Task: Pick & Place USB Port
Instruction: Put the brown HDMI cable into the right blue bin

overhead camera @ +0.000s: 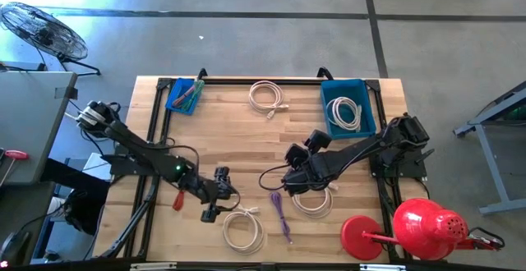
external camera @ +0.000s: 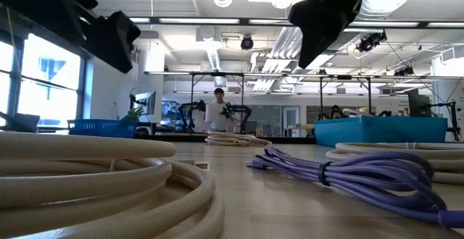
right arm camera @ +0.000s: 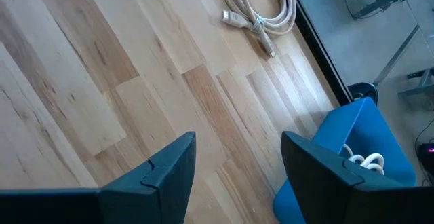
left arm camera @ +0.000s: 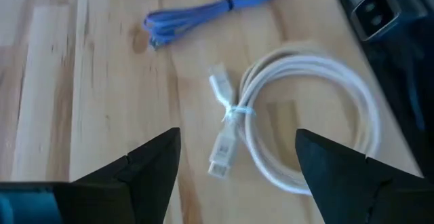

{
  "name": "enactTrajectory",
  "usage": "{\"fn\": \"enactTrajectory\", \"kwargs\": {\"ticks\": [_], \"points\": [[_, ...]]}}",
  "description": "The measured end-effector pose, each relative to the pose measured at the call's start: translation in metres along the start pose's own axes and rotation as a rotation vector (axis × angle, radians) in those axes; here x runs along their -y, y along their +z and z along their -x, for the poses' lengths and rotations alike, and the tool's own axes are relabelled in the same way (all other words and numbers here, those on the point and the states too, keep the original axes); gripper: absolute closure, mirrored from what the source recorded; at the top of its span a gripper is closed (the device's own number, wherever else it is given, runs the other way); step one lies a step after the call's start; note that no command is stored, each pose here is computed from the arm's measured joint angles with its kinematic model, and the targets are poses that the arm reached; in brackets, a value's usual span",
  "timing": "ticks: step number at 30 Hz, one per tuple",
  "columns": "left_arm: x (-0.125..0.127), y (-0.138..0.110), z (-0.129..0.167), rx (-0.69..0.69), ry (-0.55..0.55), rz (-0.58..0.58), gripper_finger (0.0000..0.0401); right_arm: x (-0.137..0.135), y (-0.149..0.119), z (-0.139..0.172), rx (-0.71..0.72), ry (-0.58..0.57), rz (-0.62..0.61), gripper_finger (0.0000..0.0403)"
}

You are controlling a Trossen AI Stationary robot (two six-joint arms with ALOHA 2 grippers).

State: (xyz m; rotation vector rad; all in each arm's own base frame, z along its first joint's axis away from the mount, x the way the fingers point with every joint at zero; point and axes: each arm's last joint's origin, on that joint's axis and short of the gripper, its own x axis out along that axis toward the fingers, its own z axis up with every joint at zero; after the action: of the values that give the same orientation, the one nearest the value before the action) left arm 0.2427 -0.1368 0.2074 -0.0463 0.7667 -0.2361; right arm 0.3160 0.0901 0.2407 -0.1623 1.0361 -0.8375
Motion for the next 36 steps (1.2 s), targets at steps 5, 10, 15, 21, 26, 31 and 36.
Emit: {"fn": "enactTrajectory", "kwargs": {"ticks": [5, 10, 15, 21, 26, 31, 36], "points": [[-0.002, -0.002, -0.005, 0.001, 0.087, -0.122, 0.0117, -0.001, -0.002, 0.002, -0.019, 0.016, 0.012, 0.0194], [-0.004, 0.000, -0.004, 0.022, 0.169, -0.212, 0.0117, -0.006, -0.009, 0.010, -0.014, 0.033, 0.044, 0.0194], [-0.003, -0.002, -0.007, 0.015, 0.119, -0.014, 0.0117, -0.010, -0.016, 0.018, -0.010, 0.040, 0.078, 0.0194], [0.005, -0.017, -0.028, -0.070, 0.121, 0.040, 0.0117, -0.016, -0.025, 0.027, -0.061, 0.104, 0.103, 0.0194], [0.007, -0.018, -0.044, -0.118, 0.139, 0.048, 0.0117, -0.022, -0.035, 0.038, -0.067, 0.141, 0.127, 0.0194], [0.013, -0.005, -0.050, -0.136, 0.132, 0.005, 0.0117, -0.028, -0.046, 0.051, -0.049, 0.157, 0.162, 0.0194], [0.018, 0.006, -0.054, -0.175, 0.137, -0.013, 0.0117, -0.032, -0.058, 0.064, -0.034, 0.177, 0.191, 0.0194]]}}
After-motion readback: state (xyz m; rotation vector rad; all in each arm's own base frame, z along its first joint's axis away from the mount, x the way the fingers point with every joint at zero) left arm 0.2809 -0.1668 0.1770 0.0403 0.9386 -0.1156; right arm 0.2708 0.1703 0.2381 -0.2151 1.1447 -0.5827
